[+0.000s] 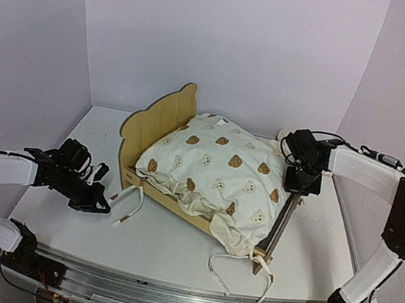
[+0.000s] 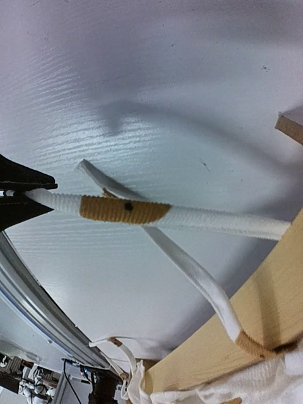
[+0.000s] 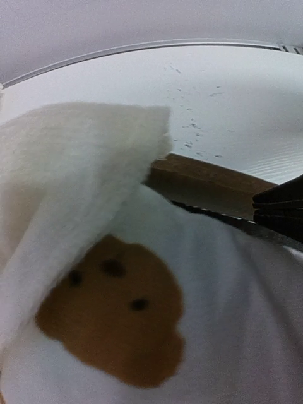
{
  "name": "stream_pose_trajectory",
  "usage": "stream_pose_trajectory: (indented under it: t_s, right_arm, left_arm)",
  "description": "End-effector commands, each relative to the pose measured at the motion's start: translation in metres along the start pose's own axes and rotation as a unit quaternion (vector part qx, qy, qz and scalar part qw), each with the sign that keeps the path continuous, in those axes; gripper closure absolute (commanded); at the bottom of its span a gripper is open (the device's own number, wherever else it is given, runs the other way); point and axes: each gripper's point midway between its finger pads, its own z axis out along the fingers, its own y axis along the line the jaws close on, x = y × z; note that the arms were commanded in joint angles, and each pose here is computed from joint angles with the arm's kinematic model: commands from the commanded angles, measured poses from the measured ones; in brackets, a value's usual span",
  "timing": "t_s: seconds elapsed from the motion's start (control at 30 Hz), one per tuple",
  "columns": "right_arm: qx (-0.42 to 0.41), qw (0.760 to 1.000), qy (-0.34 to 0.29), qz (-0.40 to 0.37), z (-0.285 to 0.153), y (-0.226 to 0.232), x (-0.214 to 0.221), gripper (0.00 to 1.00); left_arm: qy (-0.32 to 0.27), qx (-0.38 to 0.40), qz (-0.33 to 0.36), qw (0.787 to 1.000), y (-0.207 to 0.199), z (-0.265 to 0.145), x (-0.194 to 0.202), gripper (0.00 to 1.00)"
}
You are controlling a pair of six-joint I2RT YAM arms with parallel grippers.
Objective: Set up the pet bed
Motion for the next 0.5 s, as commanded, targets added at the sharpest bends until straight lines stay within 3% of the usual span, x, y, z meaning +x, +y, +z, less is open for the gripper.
stream_pose_trajectory:
  t_s: [0.0,0.3,0.47]
  right_arm:
    - [0.031,0.999,-0.029,0.003,0.016,-0.004,-0.033,1.0]
    - [-0.004,0.999,-0.033,0.012,0.011,0.006,-0.062,0.99]
    - [-0.009,1.0,-0.014,-0.001,-0.036,-0.002,-0.077,0.78]
  left_arm:
    - [0.017,0.038,-0.025,0.999,-0.027,-0.02,-0.004,1.0]
    - [0.023,0.059,-0.059,0.996,-0.026,-0.021,0.013,1.0]
    - [-0.004,0.062,-0.054,0.997,-0.024,-0.018,0.007,1.0]
